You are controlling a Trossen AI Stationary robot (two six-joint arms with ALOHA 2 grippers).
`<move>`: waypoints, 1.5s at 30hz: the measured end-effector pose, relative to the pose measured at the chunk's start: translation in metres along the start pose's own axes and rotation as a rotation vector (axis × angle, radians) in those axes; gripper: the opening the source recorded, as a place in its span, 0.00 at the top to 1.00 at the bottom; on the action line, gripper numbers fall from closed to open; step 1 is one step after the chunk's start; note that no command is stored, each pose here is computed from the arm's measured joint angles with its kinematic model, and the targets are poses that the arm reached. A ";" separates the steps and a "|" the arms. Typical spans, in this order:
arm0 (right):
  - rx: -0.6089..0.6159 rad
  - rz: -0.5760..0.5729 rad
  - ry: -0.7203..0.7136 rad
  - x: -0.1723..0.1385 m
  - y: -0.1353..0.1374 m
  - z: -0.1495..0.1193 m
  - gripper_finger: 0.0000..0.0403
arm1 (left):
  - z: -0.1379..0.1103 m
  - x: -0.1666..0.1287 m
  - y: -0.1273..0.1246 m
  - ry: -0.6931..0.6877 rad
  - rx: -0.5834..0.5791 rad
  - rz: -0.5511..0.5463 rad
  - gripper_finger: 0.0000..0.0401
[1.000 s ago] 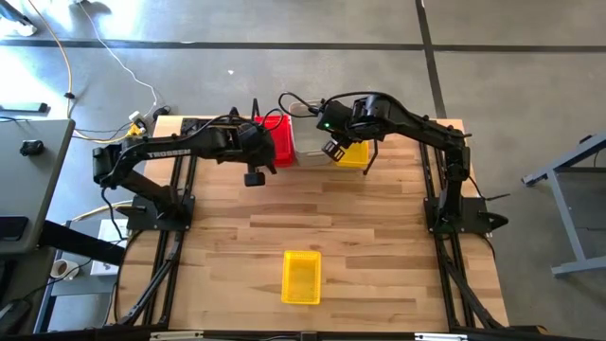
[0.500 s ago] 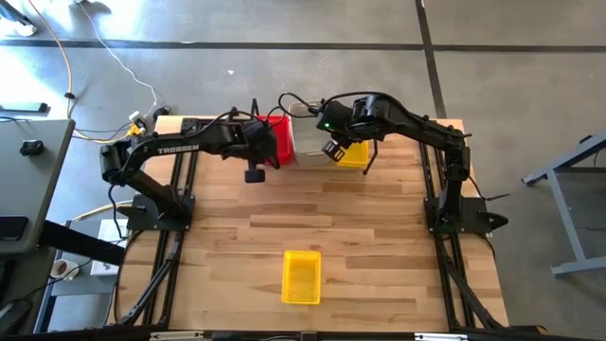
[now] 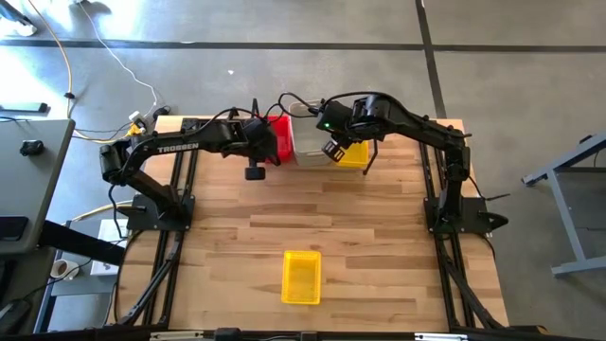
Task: Stack baskets on shelf by color
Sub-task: Stack the red bin on the top of the other red bins on the shelf, then stack the yellow bin on the top of the other yellow bins on the shelf
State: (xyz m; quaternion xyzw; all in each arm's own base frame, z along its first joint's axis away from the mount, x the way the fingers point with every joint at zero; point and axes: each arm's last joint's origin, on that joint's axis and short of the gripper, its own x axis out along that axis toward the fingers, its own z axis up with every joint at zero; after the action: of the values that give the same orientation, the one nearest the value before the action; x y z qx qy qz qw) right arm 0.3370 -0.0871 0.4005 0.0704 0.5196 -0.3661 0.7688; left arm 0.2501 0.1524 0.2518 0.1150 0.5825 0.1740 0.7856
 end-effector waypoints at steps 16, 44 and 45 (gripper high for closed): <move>0.018 0.164 0.030 -0.008 0.018 -0.005 0.73 | 0.002 -0.020 0.004 0.048 -0.004 -0.024 0.62; -0.206 0.663 -0.001 -0.058 0.170 -0.075 0.73 | -0.013 -0.127 -0.033 -0.135 -0.178 -0.250 0.66; -0.216 0.678 -0.012 -0.058 0.175 -0.078 0.73 | -0.015 -0.129 -0.034 -0.128 -0.174 -0.252 0.66</move>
State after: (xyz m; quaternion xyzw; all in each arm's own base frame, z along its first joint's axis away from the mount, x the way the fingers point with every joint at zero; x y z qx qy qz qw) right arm 0.3789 0.1063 0.3673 0.1552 0.4979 -0.0337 0.8526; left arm 0.2071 0.0688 0.3470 -0.0168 0.5236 0.1161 0.8439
